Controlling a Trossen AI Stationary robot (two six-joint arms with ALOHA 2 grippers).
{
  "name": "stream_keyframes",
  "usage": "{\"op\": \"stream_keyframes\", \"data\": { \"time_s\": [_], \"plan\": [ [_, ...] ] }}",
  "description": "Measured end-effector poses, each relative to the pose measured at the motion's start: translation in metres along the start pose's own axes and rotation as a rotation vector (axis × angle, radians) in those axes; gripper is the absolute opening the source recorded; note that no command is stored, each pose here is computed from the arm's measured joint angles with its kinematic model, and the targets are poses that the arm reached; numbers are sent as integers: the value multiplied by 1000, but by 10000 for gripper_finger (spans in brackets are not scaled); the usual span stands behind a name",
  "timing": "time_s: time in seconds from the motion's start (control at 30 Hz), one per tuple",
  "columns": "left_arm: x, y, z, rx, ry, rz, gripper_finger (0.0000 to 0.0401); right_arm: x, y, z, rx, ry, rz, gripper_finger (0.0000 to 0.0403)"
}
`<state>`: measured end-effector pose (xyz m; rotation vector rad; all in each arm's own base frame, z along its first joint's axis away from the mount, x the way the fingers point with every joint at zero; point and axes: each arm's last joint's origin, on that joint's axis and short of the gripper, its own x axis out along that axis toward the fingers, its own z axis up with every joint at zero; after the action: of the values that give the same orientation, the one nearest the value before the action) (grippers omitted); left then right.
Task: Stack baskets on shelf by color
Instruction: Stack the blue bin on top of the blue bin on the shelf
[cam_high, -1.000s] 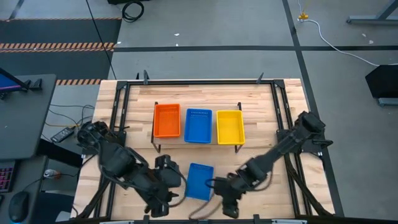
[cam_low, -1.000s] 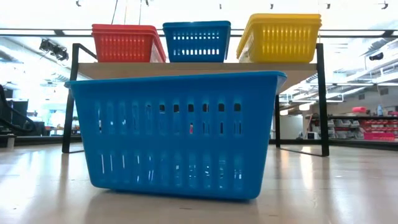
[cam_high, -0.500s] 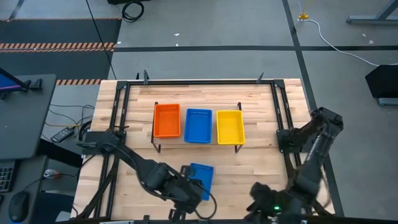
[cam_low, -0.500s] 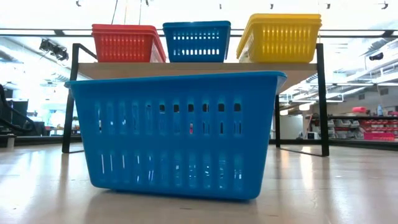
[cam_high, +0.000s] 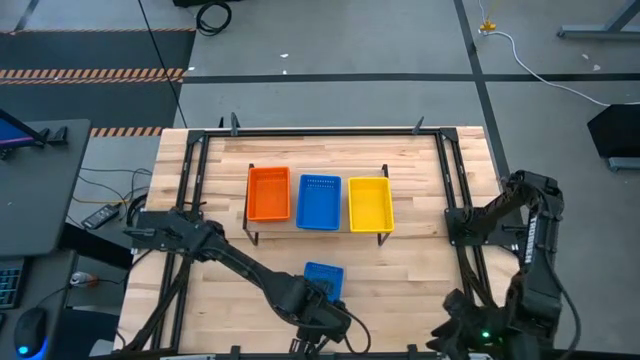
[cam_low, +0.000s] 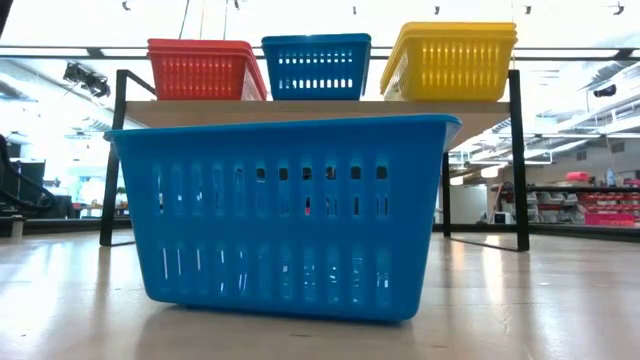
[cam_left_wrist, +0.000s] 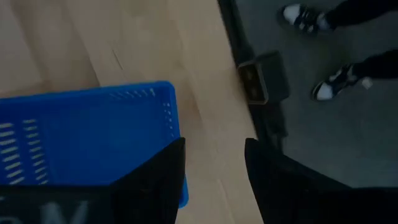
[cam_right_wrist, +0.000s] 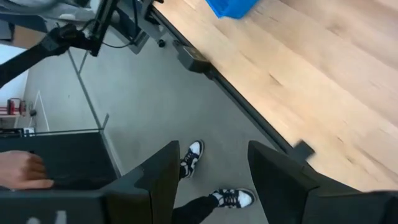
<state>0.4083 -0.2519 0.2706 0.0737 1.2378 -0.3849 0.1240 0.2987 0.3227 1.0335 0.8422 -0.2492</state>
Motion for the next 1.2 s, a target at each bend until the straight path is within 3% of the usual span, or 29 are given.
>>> {"op": "stream_keyframes", "data": {
  "time_s": [0.37, 0.73, 0.8, 0.93, 1.2],
  "plan": [
    [71, 9, -5, -22, 132, 67, 174, -7, -6, -10, 46, 17, -10, 197],
    [104, 13, -4, -118, 108, 130, 156, -7, -6, -11, 42, 31, -6, 197],
    [105, 13, -3, -146, 101, 134, 124, -7, -7, -11, 37, 43, -20, 197],
    [105, 15, -3, -141, 102, 147, 24, -8, -9, -12, 2, 64, -48, 197],
    [55, 23, -2, -190, 97, 156, 5, -8, -13, -10, -50, 60, -81, 197]
  ]
}}
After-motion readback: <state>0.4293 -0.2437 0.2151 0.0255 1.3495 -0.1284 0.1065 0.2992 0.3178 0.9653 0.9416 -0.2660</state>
